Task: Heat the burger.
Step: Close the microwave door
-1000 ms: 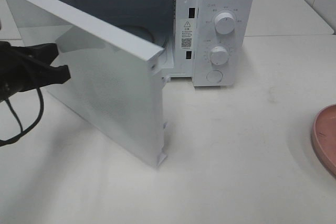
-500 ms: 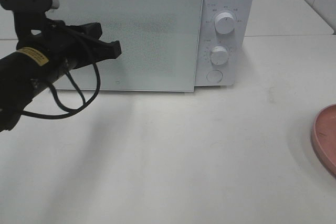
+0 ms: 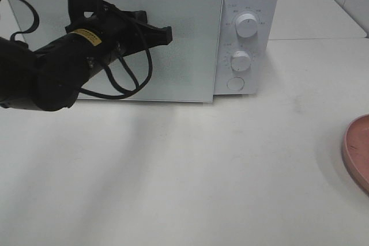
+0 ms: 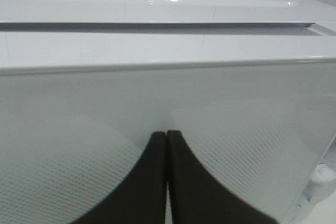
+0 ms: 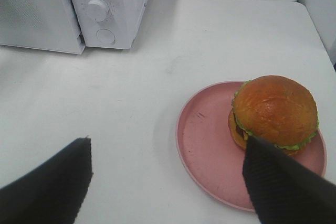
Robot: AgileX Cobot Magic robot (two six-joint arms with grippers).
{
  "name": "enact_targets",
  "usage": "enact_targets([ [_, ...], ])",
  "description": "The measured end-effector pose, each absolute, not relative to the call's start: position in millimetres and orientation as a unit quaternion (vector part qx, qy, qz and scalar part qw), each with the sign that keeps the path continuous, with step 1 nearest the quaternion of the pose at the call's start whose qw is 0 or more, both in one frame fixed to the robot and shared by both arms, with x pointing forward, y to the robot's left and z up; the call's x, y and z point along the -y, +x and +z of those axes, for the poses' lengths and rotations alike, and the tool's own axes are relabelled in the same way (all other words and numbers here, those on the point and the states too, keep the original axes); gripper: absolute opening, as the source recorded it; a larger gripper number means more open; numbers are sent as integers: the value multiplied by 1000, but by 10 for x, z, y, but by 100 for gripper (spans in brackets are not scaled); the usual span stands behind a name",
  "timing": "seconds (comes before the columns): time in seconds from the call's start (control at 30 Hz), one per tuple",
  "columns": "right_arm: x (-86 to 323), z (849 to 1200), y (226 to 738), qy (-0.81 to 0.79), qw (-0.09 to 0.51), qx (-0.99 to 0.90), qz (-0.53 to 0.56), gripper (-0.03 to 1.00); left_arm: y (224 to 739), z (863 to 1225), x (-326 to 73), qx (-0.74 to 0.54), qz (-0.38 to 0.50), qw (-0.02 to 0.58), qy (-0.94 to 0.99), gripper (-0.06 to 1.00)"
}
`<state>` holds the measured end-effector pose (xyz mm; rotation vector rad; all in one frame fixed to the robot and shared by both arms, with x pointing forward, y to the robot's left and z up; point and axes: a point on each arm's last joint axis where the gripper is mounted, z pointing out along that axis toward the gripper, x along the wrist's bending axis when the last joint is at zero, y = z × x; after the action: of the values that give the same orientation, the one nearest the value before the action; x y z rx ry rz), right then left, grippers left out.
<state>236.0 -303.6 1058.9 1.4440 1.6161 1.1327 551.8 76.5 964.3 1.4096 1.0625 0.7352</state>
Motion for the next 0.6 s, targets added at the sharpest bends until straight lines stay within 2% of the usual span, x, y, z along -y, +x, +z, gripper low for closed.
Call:
enact_targets([
  [0.6,3036,10589,2360,555,341,-621,435,77,5763,9582,-362,-457,284,547,641,0],
])
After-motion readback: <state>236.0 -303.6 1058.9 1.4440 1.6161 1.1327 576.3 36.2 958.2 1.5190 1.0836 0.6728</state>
